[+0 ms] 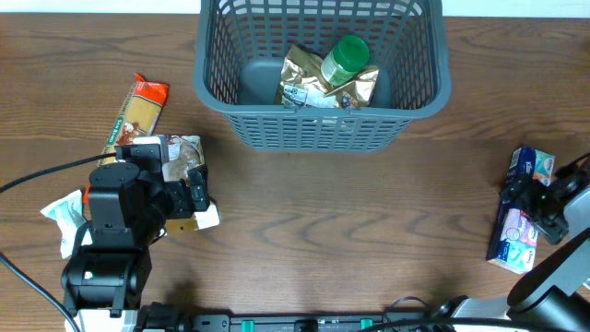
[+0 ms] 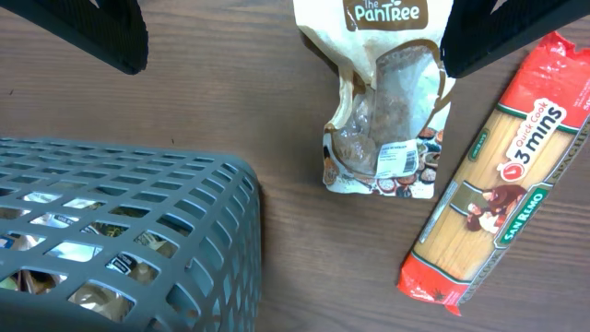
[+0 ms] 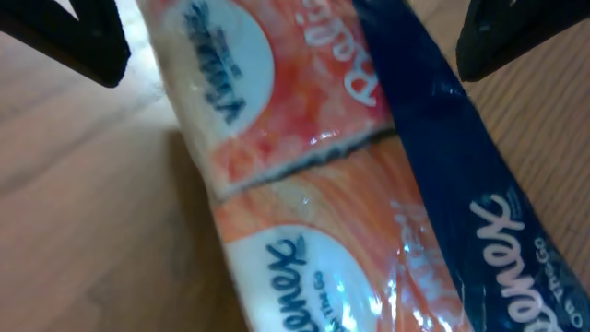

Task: Pack container
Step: 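Lower the right gripper onto the blue Kleenex pack and grasp it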

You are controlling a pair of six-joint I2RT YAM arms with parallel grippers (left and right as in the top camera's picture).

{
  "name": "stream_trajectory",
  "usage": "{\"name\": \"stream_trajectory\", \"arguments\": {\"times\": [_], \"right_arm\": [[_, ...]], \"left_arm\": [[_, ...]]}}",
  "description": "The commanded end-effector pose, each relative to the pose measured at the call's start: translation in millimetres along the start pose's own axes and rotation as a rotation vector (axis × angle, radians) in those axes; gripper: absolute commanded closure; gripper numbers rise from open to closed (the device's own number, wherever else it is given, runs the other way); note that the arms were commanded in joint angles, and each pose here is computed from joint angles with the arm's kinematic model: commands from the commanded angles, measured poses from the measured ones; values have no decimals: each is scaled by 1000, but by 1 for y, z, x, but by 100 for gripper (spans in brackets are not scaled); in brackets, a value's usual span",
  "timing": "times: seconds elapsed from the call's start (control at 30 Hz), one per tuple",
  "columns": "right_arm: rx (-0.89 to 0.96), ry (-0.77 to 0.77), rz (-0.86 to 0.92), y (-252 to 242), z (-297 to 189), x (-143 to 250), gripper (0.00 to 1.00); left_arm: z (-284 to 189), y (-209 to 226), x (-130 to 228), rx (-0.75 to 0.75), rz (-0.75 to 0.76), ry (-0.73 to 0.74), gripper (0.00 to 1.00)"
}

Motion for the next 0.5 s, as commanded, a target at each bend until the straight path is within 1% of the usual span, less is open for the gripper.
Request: {"name": "stream_trajectory", "arguments": {"times": [0.0,0.13,0.27,0.33,0.4,0.47], "right_arm": [[-34,7,-2,0,8,7,7],[-47,-1,-6,0,12,10,8],[-68,6,-68,2,14,13,12],[-58,7,-69,1,14,13,18],[-55,9,-69,0,14,14,31],[-54,13,-68,0,15,14,39]], "left_arm": [[-3,0,-5,-3,19,-14,2],[-3,0,-5,-3,19,-14,2],[-3,0,-5,-3,19,-14,2],[-3,0,-5,-3,19,-14,2],[-3,0,-5,-3,19,-14,2],[-3,0,-5,-3,19,-14,2]]}}
Point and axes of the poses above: each gripper's point midway between its finger pads, its own z axis out along the fingers, its own y axis along the line the jaws close on, x = y × z, the point moved 7 cm from there along -z, back along the fingers, and after that the axes turned 7 degrees about z, right-handed, at the moved point
